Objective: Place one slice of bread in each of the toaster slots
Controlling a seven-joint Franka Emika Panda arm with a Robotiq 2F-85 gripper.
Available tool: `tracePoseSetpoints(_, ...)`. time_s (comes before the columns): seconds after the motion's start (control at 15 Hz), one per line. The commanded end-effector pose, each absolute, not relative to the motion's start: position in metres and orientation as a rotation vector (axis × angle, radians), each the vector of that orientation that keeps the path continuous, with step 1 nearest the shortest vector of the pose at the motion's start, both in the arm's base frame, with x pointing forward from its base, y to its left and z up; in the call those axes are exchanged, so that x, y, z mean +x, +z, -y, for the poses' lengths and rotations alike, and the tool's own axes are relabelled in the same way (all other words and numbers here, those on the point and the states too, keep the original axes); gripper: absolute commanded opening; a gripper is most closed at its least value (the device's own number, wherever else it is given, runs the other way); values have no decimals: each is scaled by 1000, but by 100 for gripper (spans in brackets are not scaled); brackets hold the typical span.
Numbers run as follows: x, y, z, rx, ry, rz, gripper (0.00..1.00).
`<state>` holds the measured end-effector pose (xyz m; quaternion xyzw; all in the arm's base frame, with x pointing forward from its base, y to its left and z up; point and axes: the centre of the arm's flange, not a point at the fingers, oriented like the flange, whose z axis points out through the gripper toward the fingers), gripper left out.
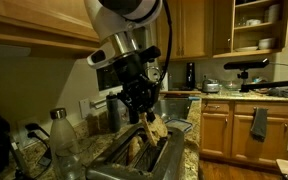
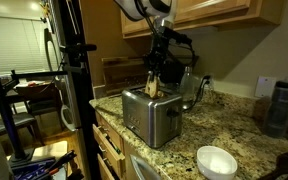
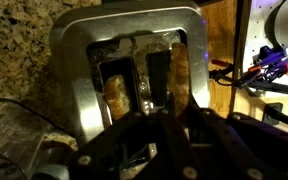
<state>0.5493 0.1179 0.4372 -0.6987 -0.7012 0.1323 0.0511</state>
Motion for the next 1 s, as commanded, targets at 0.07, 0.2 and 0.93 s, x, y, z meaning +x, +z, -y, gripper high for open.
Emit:
tracePoseSetpoints(0.07, 549, 433, -121, -2142, 392, 2207, 8)
tracePoseSetpoints(0.2, 551, 431, -124, -2134, 386, 2218, 8)
tracePoseSetpoints(0.93, 560, 428, -136, -2104, 357, 2200, 8)
